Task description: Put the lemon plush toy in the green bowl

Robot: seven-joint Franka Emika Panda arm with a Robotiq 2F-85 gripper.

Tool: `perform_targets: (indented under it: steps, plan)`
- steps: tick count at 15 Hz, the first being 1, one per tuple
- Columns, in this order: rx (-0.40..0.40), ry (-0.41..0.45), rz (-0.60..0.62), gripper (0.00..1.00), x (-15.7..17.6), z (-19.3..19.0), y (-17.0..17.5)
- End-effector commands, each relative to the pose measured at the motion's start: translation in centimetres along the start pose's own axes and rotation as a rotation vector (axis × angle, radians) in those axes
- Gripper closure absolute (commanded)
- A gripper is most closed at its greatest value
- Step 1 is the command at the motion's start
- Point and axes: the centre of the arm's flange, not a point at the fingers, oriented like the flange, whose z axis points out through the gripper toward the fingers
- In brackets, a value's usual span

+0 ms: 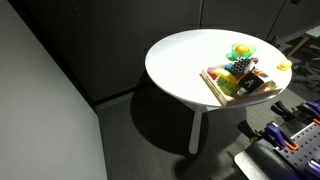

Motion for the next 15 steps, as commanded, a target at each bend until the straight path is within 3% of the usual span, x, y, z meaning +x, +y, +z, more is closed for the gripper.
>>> perform_targets:
  steps: [1, 6, 15]
  plan:
    - [0.015, 0.087, 0.066, 0.0, 1.3, -0.3, 2.9]
    - [0.024, 0.129, 0.187, 0.0, 1.9, 0.4, 7.1]
    - [0.057, 0.027, 0.377, 0.0, 2.4, 2.7, 12.7]
